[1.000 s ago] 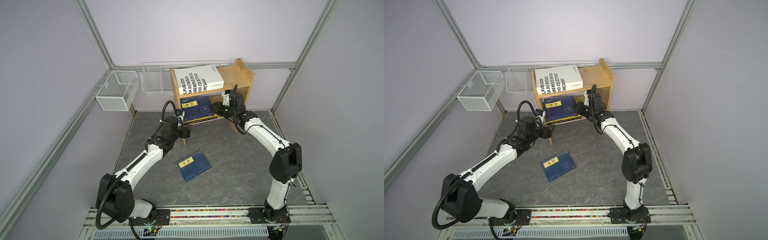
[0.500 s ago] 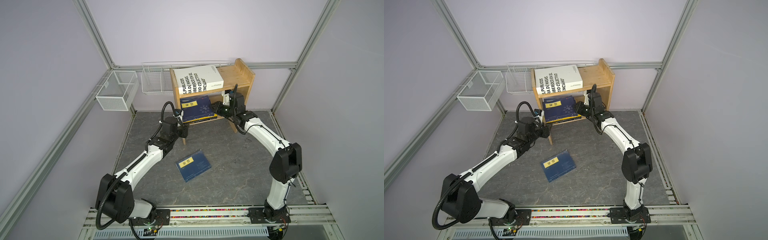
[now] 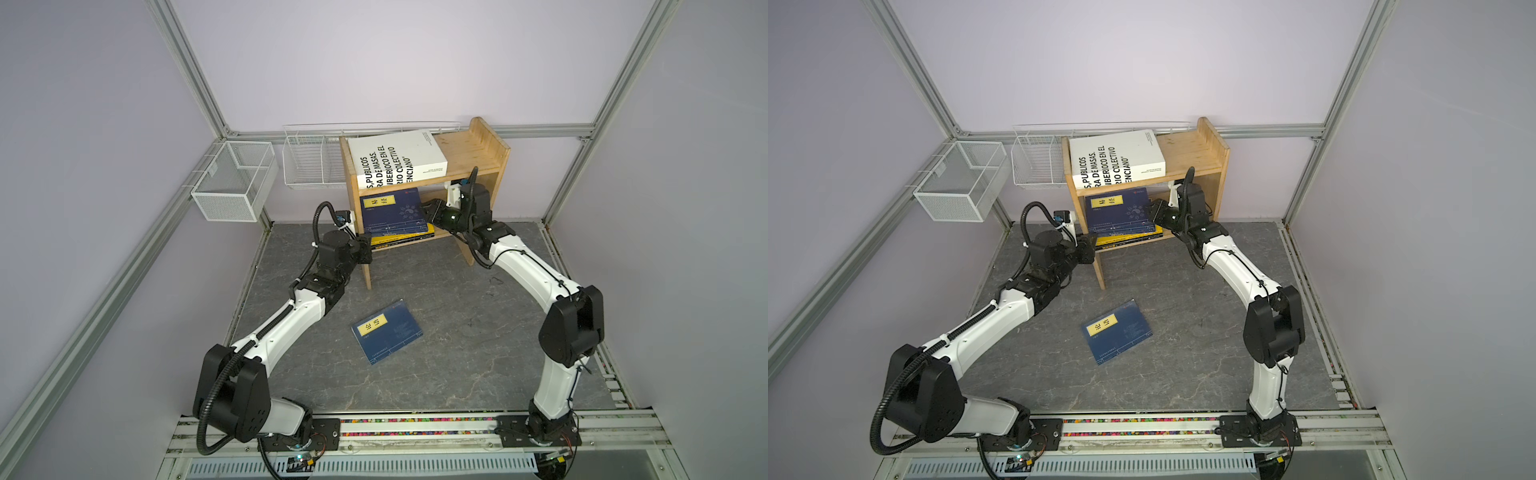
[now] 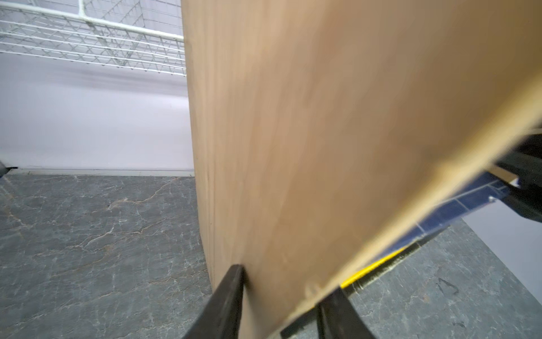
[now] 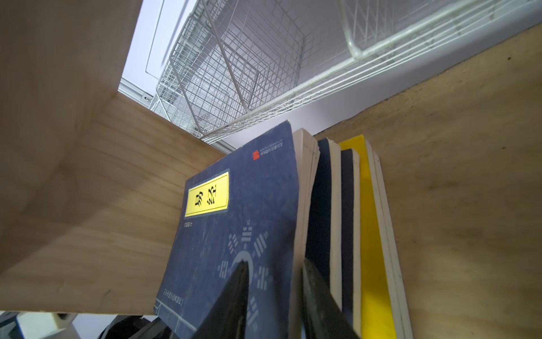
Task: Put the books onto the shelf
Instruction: 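Release the shelved blue book and withdraw both grippers from the shelf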
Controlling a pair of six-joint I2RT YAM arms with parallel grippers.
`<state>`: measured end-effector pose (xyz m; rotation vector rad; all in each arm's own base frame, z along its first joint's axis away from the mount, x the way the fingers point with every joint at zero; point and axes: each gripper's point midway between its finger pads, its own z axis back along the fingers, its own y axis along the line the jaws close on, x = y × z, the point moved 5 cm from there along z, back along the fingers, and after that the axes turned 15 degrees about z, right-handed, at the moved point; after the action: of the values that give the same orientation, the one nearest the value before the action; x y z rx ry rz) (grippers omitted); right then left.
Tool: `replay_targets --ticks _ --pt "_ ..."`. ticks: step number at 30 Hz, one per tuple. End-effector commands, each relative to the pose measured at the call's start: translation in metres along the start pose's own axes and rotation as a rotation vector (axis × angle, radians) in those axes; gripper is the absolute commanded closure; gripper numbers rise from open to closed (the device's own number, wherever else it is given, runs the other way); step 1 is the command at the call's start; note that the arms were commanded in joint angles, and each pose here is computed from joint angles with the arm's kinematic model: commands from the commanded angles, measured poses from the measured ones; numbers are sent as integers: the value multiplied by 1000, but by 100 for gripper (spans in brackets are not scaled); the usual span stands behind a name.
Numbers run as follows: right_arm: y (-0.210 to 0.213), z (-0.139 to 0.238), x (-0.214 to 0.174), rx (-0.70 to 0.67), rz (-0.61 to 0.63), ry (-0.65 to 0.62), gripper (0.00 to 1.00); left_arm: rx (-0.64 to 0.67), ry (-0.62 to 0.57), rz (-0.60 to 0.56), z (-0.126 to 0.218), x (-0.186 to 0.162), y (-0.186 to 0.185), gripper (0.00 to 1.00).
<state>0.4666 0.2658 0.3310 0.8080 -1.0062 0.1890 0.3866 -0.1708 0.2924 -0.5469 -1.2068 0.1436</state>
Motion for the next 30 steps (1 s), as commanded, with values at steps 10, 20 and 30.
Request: replay_targets --ticks 10,20,30 --pt "1 -16 -3 75 -18 -30 68 67 63 151 -17 0 3 58" --pt "-6 -9 -8 47 -40 -80 66 100 117 165 -5 0 4 34" --pt "14 10 13 89 62 -149 49 35 118 228 6 7 -5 30"
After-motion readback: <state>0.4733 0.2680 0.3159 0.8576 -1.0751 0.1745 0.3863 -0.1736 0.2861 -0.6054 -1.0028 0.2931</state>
